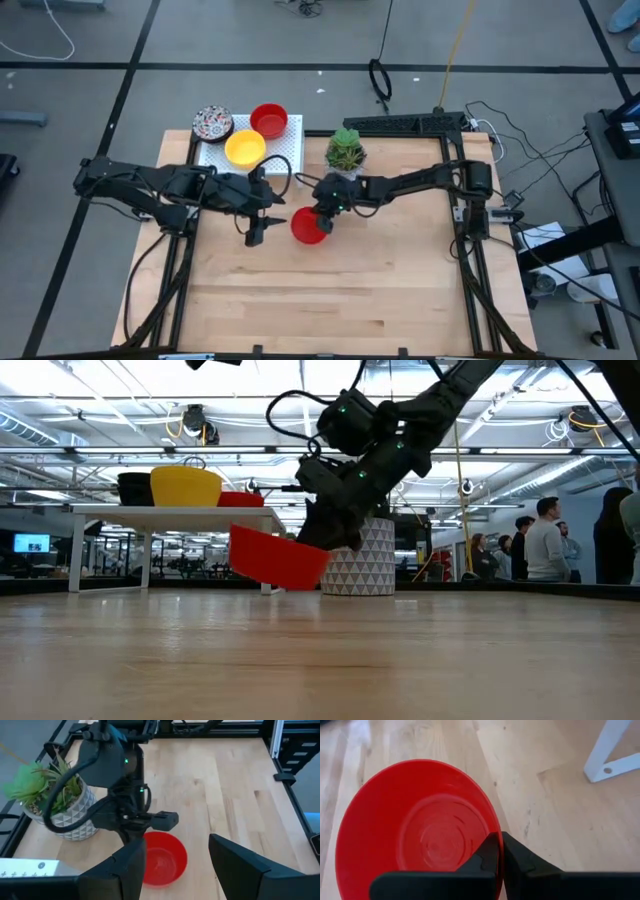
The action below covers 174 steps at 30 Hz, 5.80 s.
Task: Pick & Place Mini bowls
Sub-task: Stack the red bowl on top of the red bowl on the shelf
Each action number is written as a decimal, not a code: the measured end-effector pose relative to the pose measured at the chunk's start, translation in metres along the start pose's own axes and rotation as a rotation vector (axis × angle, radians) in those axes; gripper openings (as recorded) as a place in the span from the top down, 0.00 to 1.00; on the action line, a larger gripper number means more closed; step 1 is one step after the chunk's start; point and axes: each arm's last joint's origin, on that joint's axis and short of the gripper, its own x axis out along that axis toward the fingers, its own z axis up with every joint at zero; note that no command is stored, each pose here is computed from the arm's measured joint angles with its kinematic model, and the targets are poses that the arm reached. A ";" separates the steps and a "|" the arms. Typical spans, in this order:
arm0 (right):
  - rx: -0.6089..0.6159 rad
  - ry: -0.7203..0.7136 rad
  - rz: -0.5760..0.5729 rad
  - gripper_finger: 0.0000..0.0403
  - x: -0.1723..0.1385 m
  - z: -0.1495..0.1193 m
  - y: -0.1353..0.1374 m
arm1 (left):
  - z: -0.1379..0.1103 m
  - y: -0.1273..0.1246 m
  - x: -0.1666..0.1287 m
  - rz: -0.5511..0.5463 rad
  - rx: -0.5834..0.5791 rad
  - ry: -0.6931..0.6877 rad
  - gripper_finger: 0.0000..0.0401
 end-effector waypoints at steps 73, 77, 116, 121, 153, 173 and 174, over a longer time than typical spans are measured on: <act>-0.110 -0.641 0.010 0.71 -0.227 -0.163 0.011 | -0.112 -0.032 0.210 -0.039 0.274 0.516 0.48; -0.117 -0.658 -0.040 0.71 -0.223 -0.172 0.007 | -0.112 -0.032 0.210 -0.039 0.278 0.517 0.60; -0.268 -0.810 -0.210 0.71 -0.221 -0.183 0.005 | -0.019 0.038 0.065 0.314 0.279 0.051 0.93; -0.262 -0.810 -0.206 0.71 -0.221 -0.183 0.005 | -0.008 0.073 0.037 0.492 0.255 -0.035 0.95; -0.261 -0.809 -0.204 0.71 -0.221 -0.183 0.005 | -0.048 0.212 0.027 0.647 -0.120 0.092 0.98; -0.261 -0.809 -0.204 0.71 -0.221 -0.183 0.005 | -0.052 0.210 0.028 0.631 -0.127 0.140 0.91; -0.261 -0.809 -0.204 0.71 -0.221 -0.183 0.005 | -0.052 0.210 0.028 0.632 -0.127 0.140 0.91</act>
